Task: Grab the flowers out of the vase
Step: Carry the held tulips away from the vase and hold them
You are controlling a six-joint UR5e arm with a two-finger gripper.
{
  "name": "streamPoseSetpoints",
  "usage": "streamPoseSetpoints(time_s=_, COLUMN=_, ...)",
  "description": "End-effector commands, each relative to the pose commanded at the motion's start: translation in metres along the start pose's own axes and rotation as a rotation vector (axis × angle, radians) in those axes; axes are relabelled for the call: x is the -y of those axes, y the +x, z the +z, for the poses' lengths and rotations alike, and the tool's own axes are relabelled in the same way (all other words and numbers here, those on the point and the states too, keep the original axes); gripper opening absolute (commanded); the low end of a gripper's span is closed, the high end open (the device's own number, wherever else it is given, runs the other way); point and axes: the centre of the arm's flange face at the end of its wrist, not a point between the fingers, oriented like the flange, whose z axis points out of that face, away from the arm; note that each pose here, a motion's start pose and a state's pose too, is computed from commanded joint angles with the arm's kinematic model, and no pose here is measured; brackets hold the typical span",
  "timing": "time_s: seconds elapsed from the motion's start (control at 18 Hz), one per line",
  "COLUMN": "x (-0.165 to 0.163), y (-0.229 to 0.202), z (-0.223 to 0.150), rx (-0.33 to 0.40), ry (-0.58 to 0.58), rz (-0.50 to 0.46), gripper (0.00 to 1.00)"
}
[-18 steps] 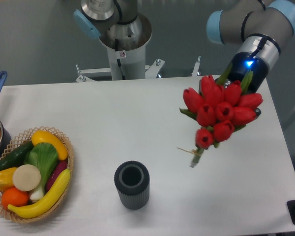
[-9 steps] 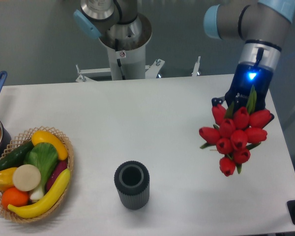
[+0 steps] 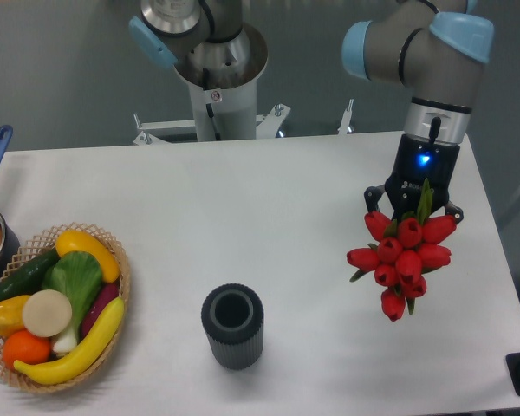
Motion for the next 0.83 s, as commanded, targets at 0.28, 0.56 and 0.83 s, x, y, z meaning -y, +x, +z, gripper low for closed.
streamPoseSetpoints(time_s=0.28, x=0.006, y=-0.005, z=0.009, rx=0.014, ry=-0.115, rz=0.009, gripper=0.03)
streamPoseSetpoints(time_s=0.56, x=0.011, y=-0.002, z=0.031, rx=0.022, ry=-0.27, rz=0.036, gripper=0.04)
streamPoseSetpoints(time_s=0.83, x=0.012, y=0.003, z=0.04, rx=-0.061, ry=-0.385, rz=0.128, gripper=0.05)
